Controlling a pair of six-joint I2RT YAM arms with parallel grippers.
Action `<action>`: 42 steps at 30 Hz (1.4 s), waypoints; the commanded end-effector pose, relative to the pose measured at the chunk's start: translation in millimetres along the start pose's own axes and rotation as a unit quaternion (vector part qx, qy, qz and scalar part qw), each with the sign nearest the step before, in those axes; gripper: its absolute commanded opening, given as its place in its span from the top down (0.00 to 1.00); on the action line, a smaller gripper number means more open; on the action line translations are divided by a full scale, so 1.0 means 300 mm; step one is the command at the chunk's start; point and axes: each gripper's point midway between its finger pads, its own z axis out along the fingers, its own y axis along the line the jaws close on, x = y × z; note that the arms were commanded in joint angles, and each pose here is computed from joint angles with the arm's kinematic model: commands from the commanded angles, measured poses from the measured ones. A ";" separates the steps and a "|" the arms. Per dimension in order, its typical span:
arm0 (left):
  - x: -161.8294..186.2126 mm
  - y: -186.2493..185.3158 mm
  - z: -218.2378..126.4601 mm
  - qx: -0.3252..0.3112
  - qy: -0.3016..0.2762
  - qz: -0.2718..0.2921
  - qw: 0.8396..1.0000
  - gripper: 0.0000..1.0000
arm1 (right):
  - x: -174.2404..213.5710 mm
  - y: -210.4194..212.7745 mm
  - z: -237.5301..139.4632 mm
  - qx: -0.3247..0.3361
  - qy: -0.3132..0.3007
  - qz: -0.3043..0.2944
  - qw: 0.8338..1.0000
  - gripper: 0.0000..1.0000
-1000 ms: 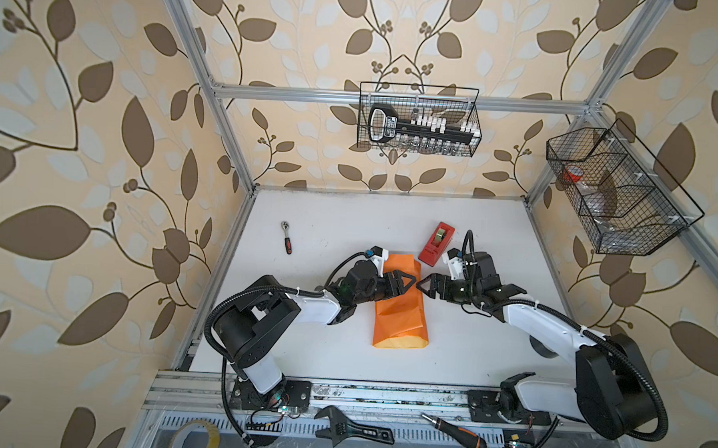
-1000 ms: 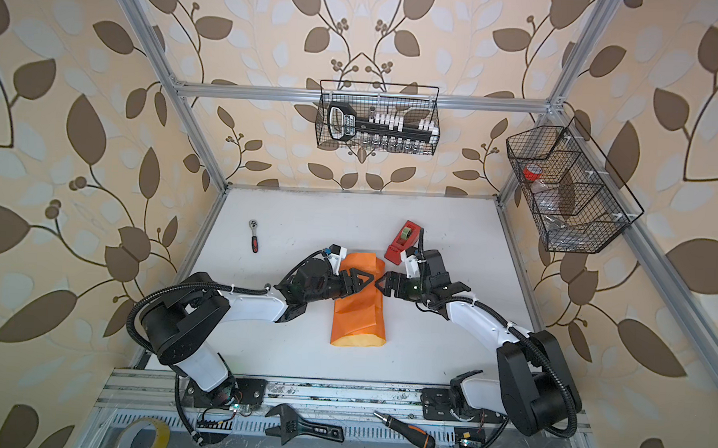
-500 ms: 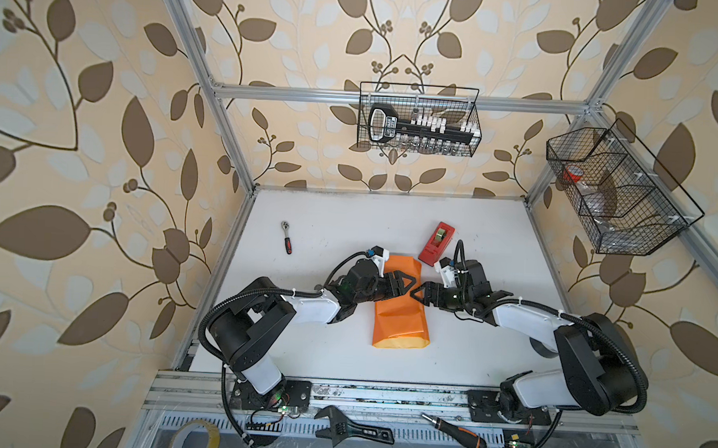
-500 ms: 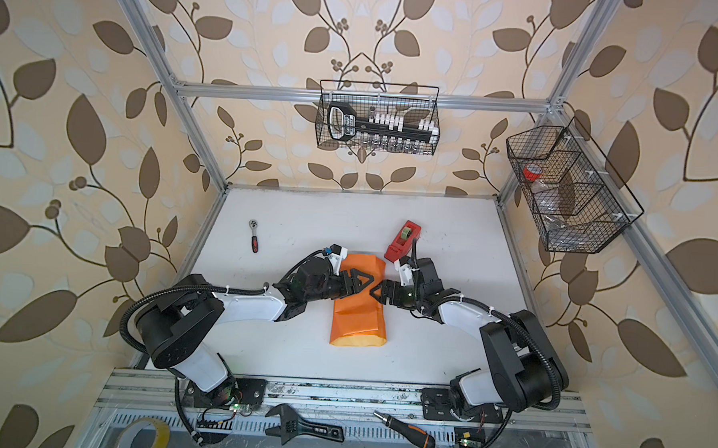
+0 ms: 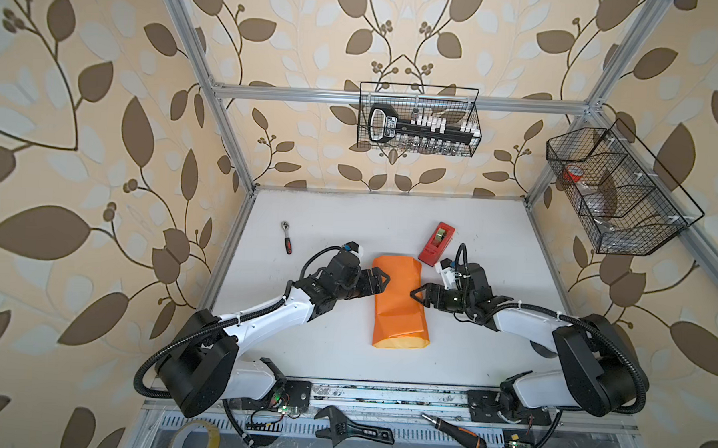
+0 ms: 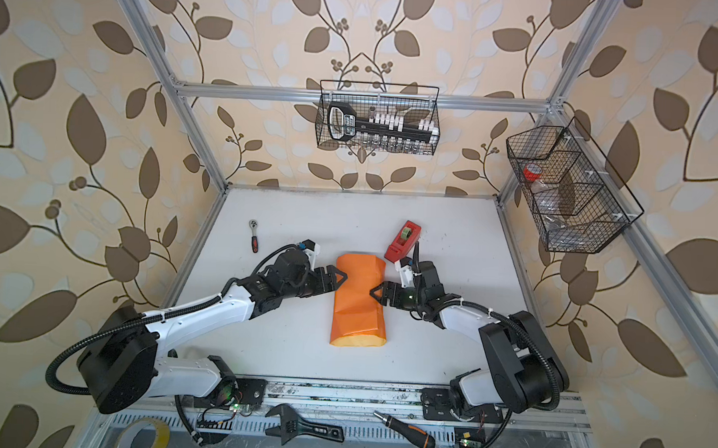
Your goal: Wrap the gift box in paper
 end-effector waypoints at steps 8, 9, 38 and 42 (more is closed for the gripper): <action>0.117 0.060 0.113 -0.021 0.118 0.031 0.992 0.16 | 0.117 -0.108 -0.005 0.064 0.056 0.026 0.996 0.13; 0.128 0.076 0.122 -0.026 0.123 0.029 0.992 0.15 | 0.111 -0.101 -0.007 0.062 0.056 0.023 0.996 0.13; 0.158 0.111 0.139 -0.037 0.135 0.028 0.990 0.15 | -0.015 -0.030 -0.006 0.102 0.049 -0.048 0.992 0.13; 0.112 0.028 0.111 -0.001 0.120 0.027 0.992 0.14 | 0.036 -0.067 0.000 0.107 0.059 -0.039 0.992 0.13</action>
